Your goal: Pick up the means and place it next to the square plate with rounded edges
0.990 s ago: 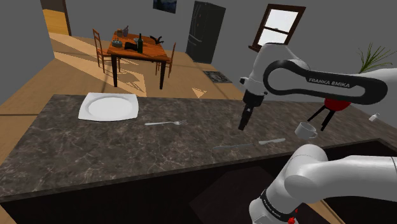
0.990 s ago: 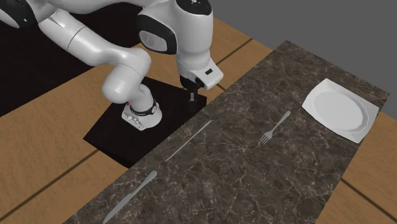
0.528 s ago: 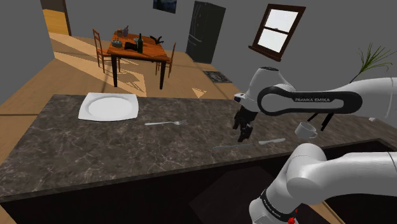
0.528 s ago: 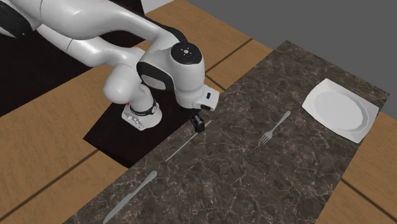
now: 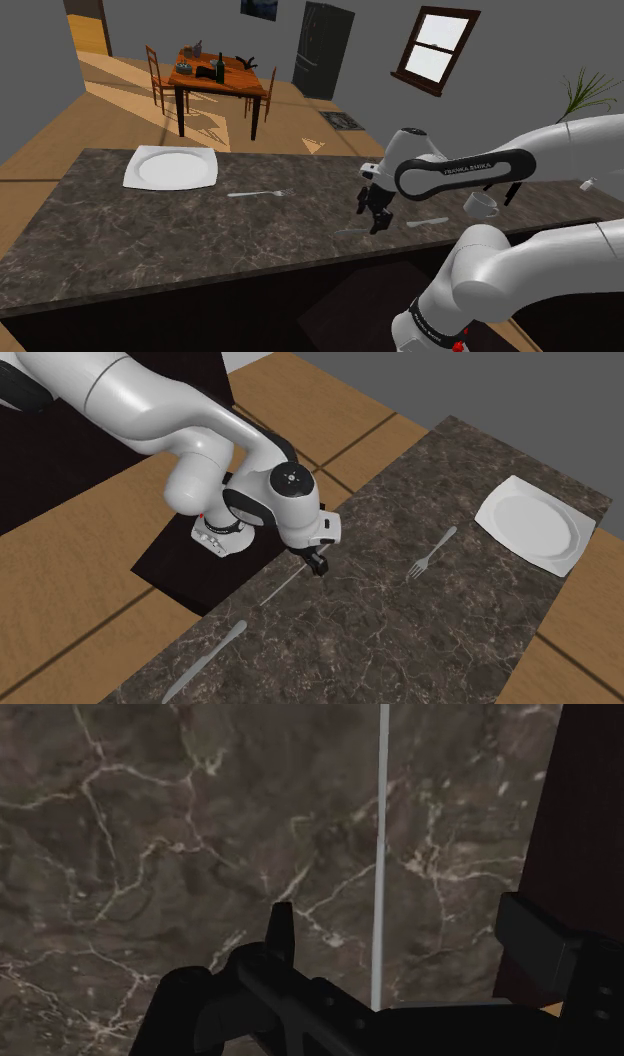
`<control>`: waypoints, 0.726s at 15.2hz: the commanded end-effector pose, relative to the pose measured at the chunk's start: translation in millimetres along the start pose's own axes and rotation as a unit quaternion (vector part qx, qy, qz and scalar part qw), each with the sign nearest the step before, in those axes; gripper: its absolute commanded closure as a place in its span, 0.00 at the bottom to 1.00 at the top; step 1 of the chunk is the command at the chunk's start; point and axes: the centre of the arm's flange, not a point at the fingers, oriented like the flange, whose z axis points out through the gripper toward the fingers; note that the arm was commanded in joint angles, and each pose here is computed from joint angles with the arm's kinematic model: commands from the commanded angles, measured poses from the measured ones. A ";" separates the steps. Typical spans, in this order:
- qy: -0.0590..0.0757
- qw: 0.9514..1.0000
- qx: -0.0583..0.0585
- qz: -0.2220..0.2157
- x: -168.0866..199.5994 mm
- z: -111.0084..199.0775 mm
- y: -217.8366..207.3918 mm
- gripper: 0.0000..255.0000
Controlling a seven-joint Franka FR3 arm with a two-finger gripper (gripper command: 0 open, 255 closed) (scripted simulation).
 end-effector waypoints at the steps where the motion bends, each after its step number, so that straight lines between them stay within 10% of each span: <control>1: 0.000 1.000 0.000 -0.001 0.2 10.9 -0.2 0.00; 10: 0.000 1.000 0.000 -0.001 0.2 19.1 -0.2 0.00; 11: 0.000 1.000 0.000 -0.001 0.2 19.1 -0.2 1.00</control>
